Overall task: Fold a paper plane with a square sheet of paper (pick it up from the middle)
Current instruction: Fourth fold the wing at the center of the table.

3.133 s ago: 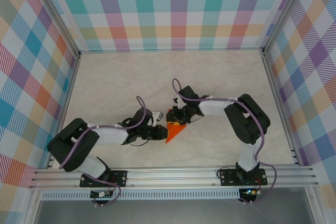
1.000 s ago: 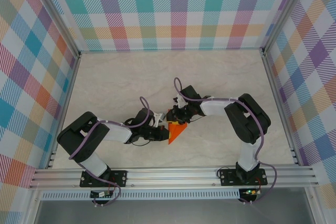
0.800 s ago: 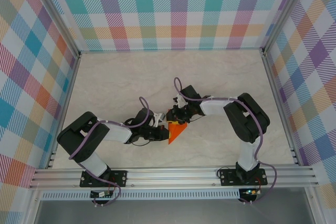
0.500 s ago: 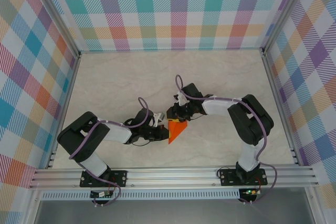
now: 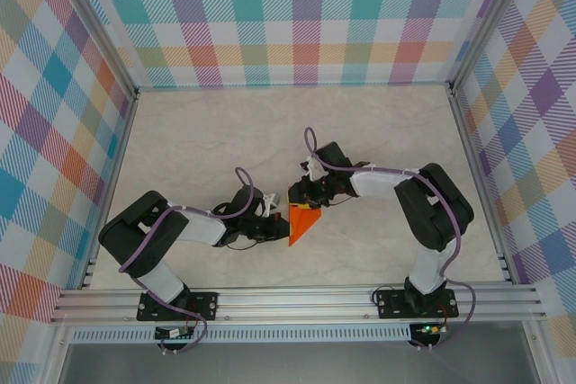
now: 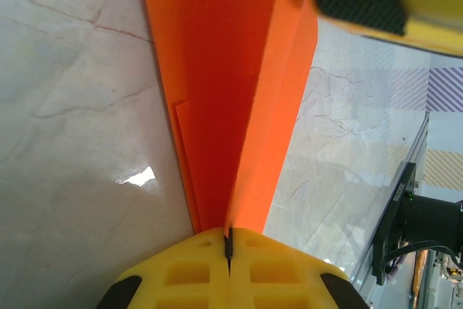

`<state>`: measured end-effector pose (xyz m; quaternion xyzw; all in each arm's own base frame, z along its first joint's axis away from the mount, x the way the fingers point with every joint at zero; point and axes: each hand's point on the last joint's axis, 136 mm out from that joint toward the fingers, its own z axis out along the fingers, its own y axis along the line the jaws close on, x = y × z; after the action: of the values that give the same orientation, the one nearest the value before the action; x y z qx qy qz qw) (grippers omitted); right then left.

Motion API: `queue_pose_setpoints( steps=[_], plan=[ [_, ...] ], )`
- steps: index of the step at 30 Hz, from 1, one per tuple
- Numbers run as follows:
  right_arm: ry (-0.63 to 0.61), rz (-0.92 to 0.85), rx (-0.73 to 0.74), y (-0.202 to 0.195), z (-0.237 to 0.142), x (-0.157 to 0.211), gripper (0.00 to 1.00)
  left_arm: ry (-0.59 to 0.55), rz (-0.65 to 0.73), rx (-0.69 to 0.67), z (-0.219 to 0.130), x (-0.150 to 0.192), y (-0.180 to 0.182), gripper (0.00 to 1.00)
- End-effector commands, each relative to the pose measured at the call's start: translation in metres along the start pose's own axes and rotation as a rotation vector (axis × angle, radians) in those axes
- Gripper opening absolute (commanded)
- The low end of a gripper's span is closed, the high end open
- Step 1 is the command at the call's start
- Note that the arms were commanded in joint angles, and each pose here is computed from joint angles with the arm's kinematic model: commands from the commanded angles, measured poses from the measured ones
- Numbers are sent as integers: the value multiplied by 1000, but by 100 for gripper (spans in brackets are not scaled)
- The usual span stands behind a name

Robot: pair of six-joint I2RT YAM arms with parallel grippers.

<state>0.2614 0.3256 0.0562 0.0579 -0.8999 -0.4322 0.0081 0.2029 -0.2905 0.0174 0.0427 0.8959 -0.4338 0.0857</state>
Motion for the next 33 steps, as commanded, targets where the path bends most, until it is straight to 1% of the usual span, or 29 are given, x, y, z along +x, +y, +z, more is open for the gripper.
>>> queue_pose_setpoints(
  steps=[1,15,20,22,26,33],
  plan=[
    [32,-4,-41,1,7,1,30,77,-84,-166,8,28,49,0],
    [25,52,107,-39,19,-1,29,102,-88,-191,7,33,53,0],
    [15,70,139,-48,18,1,28,108,-90,-197,7,34,54,0],
    [27,74,131,-49,21,2,28,110,-91,-192,7,34,53,0],
    [53,101,156,-62,28,8,28,121,-92,-174,8,35,49,2],
    [63,123,169,-77,30,20,28,139,-71,-105,6,35,32,9]
  ],
)
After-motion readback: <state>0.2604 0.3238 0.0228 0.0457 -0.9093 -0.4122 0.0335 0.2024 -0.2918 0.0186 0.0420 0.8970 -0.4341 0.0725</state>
